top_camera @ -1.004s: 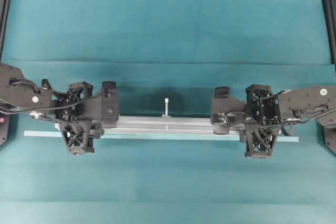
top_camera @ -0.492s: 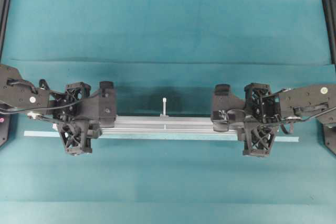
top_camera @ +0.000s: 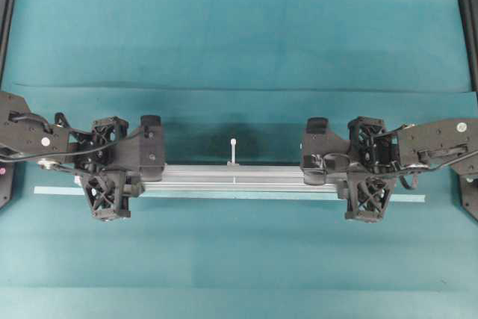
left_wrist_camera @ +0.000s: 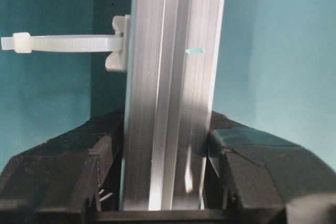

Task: Lift the large metal rail with both hands.
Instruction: 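Open both grippers and raise them off the rail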

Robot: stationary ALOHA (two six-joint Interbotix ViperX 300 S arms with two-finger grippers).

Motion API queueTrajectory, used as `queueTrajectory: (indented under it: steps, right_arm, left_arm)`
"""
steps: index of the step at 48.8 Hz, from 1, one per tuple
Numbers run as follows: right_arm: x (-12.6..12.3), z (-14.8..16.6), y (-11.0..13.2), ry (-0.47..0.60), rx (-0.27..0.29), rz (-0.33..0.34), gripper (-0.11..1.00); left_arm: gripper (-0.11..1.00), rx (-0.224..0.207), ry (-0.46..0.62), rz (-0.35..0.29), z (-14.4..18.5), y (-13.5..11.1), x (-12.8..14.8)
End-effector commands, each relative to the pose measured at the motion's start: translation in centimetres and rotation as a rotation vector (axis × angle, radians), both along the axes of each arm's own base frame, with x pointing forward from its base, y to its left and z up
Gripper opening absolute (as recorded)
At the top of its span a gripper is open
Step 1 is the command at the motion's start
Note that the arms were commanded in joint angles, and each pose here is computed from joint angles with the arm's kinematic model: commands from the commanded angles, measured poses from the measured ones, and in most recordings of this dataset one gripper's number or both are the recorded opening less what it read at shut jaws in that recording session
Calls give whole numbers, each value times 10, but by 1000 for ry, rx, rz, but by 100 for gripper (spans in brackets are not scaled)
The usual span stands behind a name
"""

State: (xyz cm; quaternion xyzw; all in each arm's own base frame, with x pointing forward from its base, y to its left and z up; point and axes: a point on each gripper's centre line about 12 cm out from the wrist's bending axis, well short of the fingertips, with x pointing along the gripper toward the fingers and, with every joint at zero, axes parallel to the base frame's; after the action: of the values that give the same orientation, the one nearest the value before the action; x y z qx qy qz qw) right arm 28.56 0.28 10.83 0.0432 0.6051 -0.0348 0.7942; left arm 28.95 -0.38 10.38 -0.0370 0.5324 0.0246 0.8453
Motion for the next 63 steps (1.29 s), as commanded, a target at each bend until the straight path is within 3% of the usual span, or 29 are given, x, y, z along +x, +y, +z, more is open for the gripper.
queueTrajectory:
  steps: [1,9,20,25,33,37,47,63]
  right_arm:
    - [3,3,-6,-5,8,-39,50]
    - [4,3,-1,-7,35,-57,75]
    - [5,3,2,-9,37,-48,93]
    - [5,3,3,-9,37,-47,94]
    - [5,6,3,-19,36,-41,94]
    - [5,10,3,-35,36,-42,94]
    - [4,33,1,-112,39,-50,94]
    - [-10,92,-21,-277,34,-126,94]
  left_arm:
    - [36,-9,-41,9,6,-1,9]
    - [36,-6,-51,1,6,-1,11]
    - [36,-7,-32,5,1,-1,11]
    - [39,-10,-23,12,1,-1,10]
    - [84,-4,-17,-2,1,-2,9]
    - [97,-1,-20,-5,2,-1,9]
    - [94,4,-61,-13,20,0,6]
    - [94,9,-290,6,103,6,-17]
